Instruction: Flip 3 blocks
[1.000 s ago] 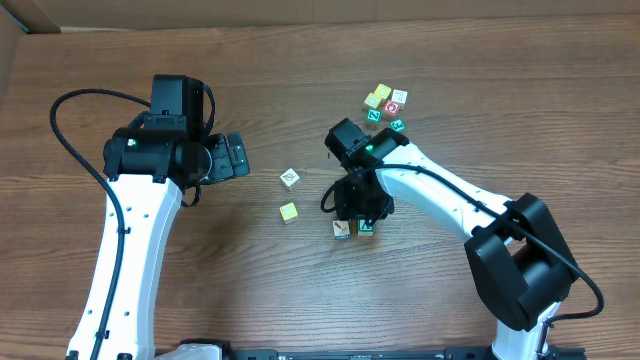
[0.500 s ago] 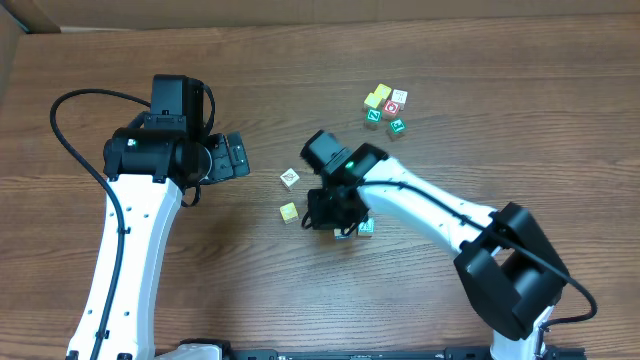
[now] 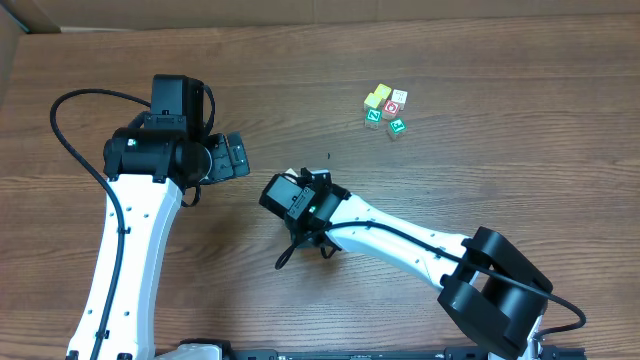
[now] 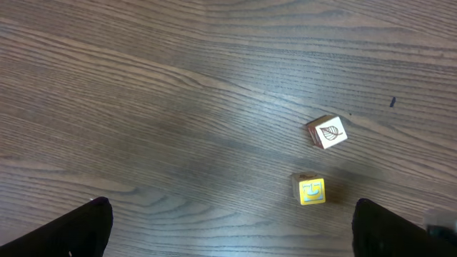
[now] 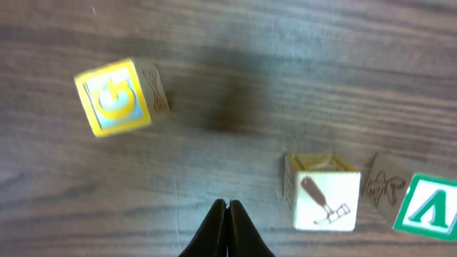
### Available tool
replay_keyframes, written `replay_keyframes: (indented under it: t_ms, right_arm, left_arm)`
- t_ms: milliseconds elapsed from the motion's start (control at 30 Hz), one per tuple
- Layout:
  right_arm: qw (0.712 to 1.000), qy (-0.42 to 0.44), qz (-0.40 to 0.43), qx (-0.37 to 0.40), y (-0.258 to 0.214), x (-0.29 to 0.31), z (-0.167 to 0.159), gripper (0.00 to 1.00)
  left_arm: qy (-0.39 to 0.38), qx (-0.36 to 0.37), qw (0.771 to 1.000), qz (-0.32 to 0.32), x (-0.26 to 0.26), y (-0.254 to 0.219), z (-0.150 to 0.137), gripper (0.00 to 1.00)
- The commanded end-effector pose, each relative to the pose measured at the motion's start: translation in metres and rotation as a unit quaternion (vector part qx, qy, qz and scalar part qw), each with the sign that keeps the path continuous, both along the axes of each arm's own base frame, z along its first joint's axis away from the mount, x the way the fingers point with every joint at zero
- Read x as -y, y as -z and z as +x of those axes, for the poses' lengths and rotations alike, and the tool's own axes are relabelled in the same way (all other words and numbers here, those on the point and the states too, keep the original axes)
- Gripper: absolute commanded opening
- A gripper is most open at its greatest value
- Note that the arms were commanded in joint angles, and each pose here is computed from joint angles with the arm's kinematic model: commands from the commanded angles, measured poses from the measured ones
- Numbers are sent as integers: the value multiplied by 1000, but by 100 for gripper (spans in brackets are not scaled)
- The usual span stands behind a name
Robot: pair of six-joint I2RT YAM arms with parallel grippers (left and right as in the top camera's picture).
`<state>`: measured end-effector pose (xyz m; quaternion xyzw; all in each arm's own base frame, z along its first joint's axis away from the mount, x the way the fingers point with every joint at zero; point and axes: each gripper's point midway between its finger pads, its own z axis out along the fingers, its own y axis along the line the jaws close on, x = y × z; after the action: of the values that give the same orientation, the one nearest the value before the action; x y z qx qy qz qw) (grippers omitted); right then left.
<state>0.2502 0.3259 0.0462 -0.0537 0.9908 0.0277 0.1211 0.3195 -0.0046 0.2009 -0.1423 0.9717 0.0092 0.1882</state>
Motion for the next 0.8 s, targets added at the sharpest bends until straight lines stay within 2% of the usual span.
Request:
replay_keyframes:
  t_ms: [0,233,767]
  right_arm:
    - [999,22,4,38,-11,-2,17,4]
    - [1000,20,-13,18,13,-2,14,4]
    - [998,48,-33,2,26,21,15,4]
  left_arm:
    - [-8,5,1000,3,-2,-2,2,100]
    - [-8,5,1000,3,-2,-2,2,100]
    - [-8,5,1000,3,-2,-2,2,100]
